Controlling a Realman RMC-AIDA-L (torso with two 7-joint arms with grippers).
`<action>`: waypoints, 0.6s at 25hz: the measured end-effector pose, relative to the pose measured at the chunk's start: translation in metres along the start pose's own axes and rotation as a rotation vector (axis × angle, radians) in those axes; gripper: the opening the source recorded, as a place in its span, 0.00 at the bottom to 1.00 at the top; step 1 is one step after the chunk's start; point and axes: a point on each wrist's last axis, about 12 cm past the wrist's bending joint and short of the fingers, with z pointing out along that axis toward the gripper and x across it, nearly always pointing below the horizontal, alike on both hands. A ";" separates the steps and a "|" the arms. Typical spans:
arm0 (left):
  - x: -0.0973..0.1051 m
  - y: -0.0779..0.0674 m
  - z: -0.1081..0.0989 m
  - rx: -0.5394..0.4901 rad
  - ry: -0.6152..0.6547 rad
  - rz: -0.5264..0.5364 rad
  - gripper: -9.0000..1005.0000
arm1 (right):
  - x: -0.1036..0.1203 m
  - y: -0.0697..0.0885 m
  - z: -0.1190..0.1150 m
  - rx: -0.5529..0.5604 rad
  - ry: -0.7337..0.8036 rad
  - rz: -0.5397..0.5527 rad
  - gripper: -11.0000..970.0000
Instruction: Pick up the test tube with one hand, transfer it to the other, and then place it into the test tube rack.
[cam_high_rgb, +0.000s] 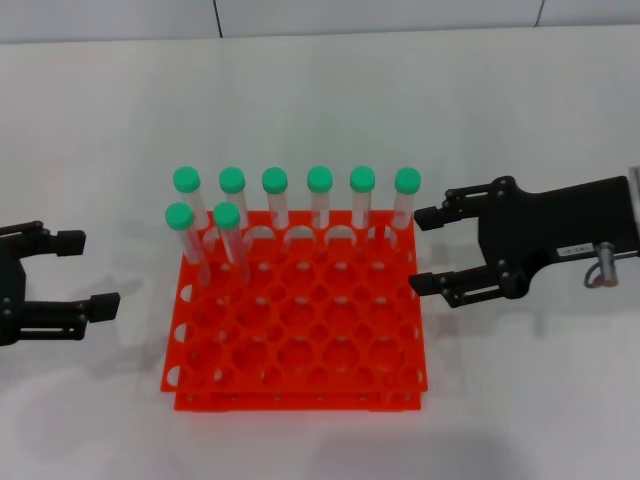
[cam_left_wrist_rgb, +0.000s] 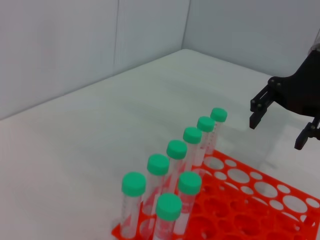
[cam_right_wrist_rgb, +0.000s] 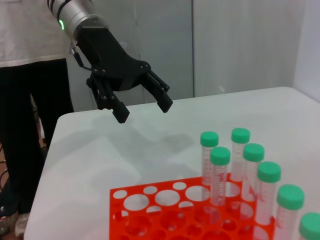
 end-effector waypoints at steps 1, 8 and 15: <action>-0.001 0.000 0.001 0.002 -0.001 0.001 0.89 | 0.002 0.000 -0.003 0.006 -0.004 0.001 0.75; -0.007 0.003 0.006 0.020 -0.007 0.012 0.89 | 0.012 0.001 -0.017 0.043 -0.028 0.014 0.75; -0.009 0.006 0.016 0.027 0.007 0.020 0.89 | 0.019 0.001 -0.030 0.076 -0.037 0.028 0.75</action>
